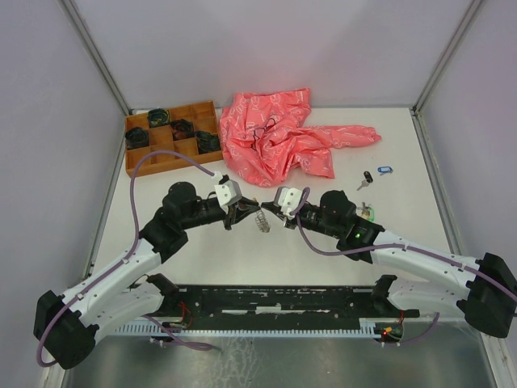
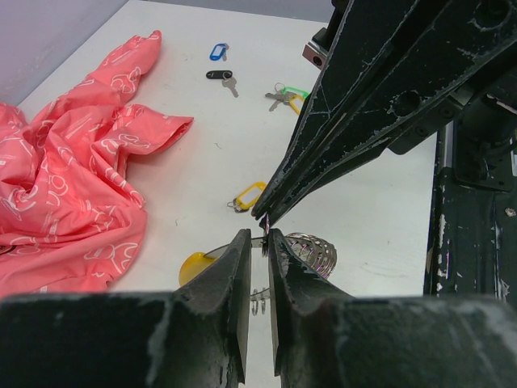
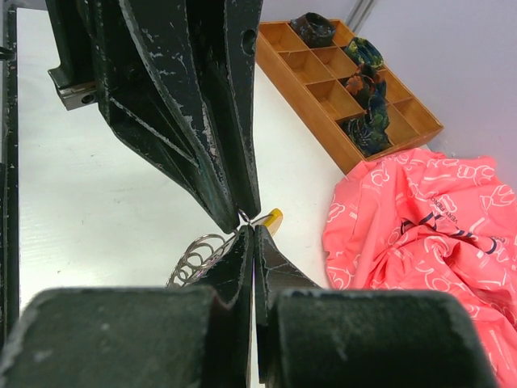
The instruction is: Put the keys on the keyring
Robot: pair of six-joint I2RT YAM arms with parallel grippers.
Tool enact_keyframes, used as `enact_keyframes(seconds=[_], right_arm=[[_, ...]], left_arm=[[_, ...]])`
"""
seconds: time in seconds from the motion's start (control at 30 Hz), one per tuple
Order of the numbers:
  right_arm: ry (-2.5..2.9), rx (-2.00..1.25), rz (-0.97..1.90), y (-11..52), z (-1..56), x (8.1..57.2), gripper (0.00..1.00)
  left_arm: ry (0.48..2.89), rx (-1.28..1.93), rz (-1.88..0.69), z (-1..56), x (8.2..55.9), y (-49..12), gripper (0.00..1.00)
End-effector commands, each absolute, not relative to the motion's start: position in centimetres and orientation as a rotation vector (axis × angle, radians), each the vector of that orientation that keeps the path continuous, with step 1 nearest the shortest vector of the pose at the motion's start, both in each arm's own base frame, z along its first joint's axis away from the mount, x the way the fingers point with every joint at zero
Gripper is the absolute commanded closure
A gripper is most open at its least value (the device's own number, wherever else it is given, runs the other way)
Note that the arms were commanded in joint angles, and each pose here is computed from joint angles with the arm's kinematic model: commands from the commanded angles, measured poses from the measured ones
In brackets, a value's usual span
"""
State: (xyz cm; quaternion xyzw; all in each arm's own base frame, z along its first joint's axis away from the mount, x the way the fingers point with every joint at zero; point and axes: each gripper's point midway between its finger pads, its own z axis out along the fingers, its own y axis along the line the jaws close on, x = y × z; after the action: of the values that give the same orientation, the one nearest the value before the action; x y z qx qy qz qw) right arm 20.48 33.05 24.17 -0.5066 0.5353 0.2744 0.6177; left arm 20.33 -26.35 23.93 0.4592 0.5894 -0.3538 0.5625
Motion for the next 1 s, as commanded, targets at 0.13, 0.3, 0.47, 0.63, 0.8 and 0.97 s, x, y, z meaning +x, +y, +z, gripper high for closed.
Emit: enact_keyframes(seconds=[0.13, 0.3, 0.47, 0.63, 0.8, 0.97], right_arm=[[1.139, -1.094, 0.654, 33.3, 28.6, 20.6, 0.99], [1.142, -1.076, 0.648, 33.2, 28.8, 20.7, 0.99], [1.144, -1.062, 0.641, 33.0, 28.9, 20.9, 0.99], [1.143, -1.051, 0.635, 32.9, 29.1, 21.0, 0.99], [1.141, -1.058, 0.644, 33.0, 29.0, 20.9, 0.99], [1.141, -1.069, 0.654, 33.2, 28.9, 20.7, 0.99]], left_arm=[[1.307, 1.077, -0.806, 26.5, 20.9, -26.6, 0.79], [1.319, 1.078, -0.813, 26.2, 20.8, -26.6, 0.78], [1.333, 1.075, -0.808, 25.9, 20.9, -26.5, 0.77], [1.366, 1.056, -0.799, 25.6, 21.4, -26.4, 0.78], [1.357, 1.055, -0.805, 25.8, 21.3, -26.5, 0.8], [1.323, 1.052, -0.824, 26.6, 21.0, -26.7, 0.82]])
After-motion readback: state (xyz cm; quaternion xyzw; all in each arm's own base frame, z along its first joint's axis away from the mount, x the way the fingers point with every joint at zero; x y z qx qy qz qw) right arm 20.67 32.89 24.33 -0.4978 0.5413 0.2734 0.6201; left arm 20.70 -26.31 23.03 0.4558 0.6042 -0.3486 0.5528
